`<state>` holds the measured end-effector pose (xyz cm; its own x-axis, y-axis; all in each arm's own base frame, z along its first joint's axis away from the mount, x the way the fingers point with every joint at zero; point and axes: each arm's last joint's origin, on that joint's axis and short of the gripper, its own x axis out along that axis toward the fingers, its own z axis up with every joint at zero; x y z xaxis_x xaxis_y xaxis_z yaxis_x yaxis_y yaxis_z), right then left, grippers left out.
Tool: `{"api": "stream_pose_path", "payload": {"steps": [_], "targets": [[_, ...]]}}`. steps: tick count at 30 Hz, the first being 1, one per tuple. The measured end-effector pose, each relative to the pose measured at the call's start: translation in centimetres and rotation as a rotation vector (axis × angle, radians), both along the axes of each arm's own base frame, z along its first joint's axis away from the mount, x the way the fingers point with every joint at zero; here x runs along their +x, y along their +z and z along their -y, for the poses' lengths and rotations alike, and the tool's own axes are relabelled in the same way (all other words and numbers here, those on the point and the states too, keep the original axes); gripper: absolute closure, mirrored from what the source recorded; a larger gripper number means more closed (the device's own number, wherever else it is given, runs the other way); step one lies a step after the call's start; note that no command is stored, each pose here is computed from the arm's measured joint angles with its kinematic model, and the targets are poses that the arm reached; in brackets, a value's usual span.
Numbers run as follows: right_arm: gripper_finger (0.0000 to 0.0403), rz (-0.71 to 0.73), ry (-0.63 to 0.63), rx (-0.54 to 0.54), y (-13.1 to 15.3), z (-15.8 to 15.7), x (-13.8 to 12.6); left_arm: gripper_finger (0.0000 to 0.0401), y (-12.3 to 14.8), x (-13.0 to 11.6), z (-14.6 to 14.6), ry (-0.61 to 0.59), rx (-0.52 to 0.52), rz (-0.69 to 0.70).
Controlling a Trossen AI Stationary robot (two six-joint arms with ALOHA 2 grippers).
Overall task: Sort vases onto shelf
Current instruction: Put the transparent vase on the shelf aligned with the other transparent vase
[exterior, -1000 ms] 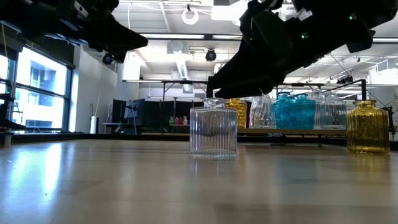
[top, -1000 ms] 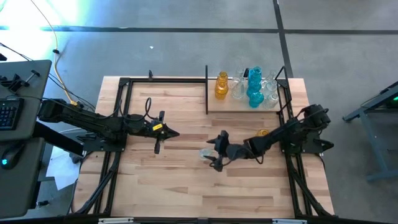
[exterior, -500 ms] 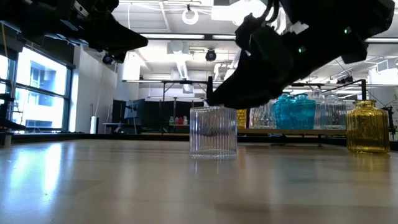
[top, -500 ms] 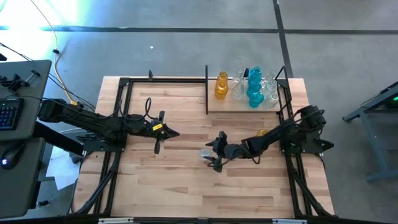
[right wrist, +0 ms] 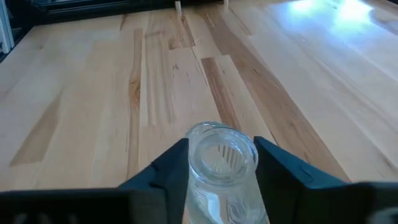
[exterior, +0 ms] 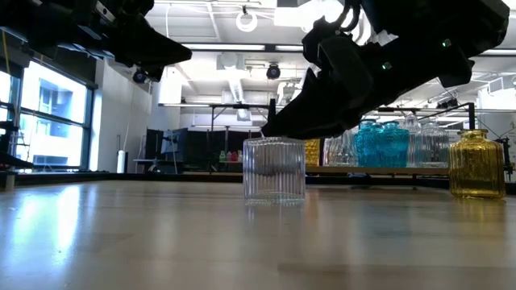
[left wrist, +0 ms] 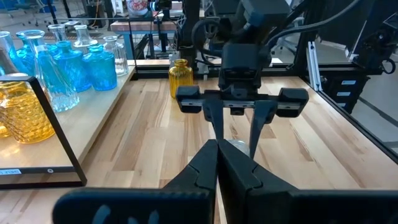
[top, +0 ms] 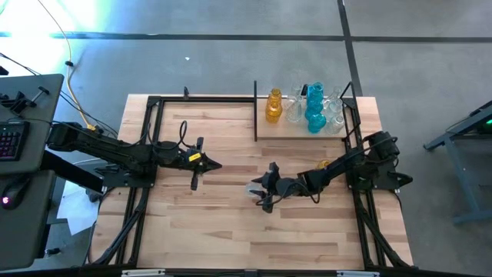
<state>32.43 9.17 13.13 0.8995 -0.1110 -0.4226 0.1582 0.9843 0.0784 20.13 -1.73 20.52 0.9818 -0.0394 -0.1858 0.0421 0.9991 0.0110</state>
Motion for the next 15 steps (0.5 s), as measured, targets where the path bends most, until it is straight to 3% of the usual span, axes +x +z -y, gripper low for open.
{"api": "stream_pose_path", "payload": {"steps": [4, 11, 15], "targets": [[0.0293, -0.001, 0.005, -0.011, 0.0, 0.0, 0.0, 0.0401, 0.0, 0.0, 0.0, 0.002, -0.007, 0.000], [0.0281, 0.000, 0.011, -0.013, 0.6, 0.0, -0.2, 0.0401, 0.0, 0.0, 0.0, 0.001, -0.007, 0.000], [0.0275, 0.028, 0.015, -0.013, 2.6, 0.2, -0.7, 0.0401, 0.0, 0.0, 0.0, 0.001, -0.007, -0.001]]}}
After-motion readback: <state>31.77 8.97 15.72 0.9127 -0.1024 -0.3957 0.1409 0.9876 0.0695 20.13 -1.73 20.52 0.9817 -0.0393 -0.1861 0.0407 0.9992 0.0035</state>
